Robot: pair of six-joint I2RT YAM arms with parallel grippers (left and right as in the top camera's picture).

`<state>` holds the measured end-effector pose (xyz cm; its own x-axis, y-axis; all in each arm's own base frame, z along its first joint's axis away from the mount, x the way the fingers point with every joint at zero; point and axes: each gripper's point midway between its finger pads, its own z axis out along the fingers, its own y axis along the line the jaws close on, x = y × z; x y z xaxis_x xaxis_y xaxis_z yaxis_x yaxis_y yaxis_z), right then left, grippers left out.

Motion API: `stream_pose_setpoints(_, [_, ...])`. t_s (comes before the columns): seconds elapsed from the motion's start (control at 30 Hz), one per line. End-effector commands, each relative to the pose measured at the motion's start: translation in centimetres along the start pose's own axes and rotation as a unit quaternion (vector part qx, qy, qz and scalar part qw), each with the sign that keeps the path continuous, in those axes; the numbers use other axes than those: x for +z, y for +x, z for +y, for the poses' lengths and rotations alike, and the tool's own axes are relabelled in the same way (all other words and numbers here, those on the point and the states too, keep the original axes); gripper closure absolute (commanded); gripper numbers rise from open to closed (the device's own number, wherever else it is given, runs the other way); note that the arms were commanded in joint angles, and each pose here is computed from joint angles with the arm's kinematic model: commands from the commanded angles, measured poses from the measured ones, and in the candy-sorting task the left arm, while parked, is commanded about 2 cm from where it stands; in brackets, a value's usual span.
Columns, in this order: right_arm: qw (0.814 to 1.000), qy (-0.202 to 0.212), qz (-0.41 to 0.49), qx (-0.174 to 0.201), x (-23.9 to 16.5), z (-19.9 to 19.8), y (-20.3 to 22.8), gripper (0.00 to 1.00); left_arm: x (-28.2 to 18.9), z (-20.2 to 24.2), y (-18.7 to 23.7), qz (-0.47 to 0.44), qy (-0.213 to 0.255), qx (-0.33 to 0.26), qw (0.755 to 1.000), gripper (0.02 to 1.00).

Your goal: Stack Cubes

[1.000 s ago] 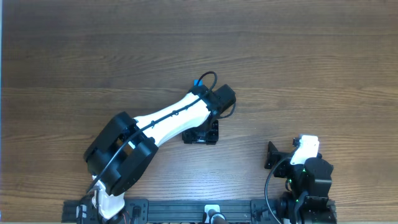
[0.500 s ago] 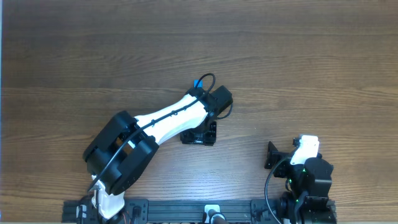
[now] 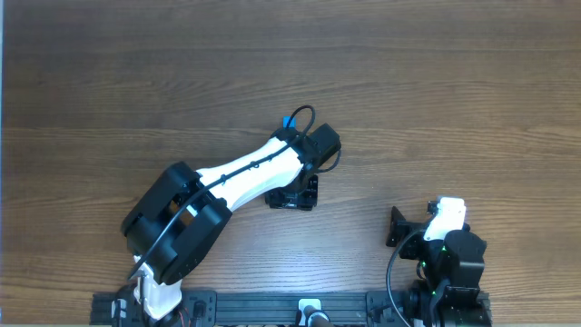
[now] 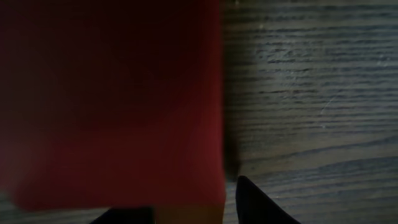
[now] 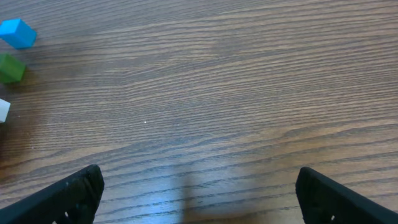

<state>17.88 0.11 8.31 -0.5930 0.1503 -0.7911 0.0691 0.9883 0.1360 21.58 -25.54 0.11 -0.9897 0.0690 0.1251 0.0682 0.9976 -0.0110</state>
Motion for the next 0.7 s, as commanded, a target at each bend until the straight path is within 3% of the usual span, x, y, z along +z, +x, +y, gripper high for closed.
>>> stream_pose_setpoints(0.03, [1.0,0.0,-0.003,-0.001,0.01,-0.02,0.0,0.009,-0.68,0.19,-0.39,-0.013,0.005,0.003,1.0,0.621])
stream_pose_setpoints(0.37, [1.0,0.0,-0.003,-0.001,0.01,-0.02,-0.01,0.012,-0.68,0.32,-0.48,-0.014,0.003,0.002,1.0,0.665])
stream_pose_setpoints(0.53, [1.0,0.0,-0.003,-0.001,0.01,-0.02,-0.01,0.007,-0.69,0.39,-0.54,-0.014,0.003,0.0,1.0,0.792])
stream_pose_setpoints(0.6, [1.0,0.0,-0.003,-0.001,0.01,-0.02,0.0,0.009,-0.69,0.39,-0.54,-0.014,0.003,0.0,1.0,0.89])
stream_pose_setpoints(0.7, [1.0,0.0,-0.003,-0.001,0.01,-0.02,0.0,0.009,-0.7,0.41,-0.51,-0.014,0.002,-0.002,1.0,0.943])
